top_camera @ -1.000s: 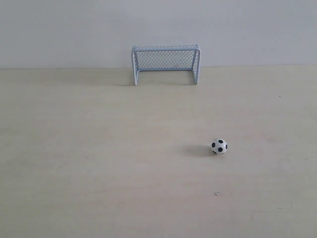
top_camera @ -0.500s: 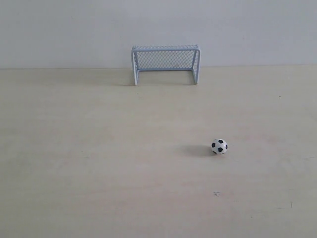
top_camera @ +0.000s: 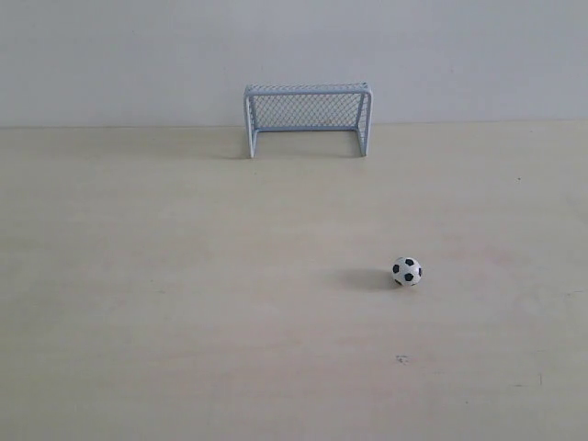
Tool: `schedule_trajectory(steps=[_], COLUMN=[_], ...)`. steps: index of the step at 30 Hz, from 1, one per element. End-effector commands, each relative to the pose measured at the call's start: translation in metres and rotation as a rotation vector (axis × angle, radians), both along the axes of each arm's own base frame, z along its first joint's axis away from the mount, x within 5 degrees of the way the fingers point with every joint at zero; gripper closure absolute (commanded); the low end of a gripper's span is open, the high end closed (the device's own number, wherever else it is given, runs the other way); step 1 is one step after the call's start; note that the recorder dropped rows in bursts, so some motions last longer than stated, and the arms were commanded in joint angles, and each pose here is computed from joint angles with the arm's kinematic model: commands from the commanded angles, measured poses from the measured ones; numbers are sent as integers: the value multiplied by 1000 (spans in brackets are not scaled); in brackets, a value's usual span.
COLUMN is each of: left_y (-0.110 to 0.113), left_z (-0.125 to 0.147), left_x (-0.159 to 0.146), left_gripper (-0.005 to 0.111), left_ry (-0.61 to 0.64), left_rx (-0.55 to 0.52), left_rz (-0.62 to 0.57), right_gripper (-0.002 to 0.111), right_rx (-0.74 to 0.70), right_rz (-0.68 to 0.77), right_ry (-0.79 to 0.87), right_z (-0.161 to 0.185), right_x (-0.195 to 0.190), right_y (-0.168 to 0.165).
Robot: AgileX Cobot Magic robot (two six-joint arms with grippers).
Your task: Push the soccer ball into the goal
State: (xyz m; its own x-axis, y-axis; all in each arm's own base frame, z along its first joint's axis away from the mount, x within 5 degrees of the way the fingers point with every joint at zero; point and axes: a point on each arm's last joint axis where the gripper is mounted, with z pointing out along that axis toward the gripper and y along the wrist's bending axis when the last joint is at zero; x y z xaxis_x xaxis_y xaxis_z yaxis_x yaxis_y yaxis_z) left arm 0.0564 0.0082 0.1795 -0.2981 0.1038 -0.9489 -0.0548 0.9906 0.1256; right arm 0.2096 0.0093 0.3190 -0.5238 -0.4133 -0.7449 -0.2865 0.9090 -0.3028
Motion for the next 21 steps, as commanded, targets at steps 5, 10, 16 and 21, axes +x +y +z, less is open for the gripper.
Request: schedule_trajectory(steps=[5,10,16,21], left_y=[-1,-1,-1,-1], left_z=[1,1,1,1], left_x=[0,0,0,0], left_gripper=[100,100,100,100], left_ry=[-3,-3,-3,-3], left_rx=[-9,-9,-9,-9], left_rz=[-6,-6,-6,-6], right_gripper=[108,108,108,108], right_rx=[-92,-121,-164,-197], right_rz=[63,91,156,211], right_ry=[41,92,129,146], right_z=[-10,-22,-32,-38], right_x=[12,21,28,32], right_y=[-1,0,2,4])
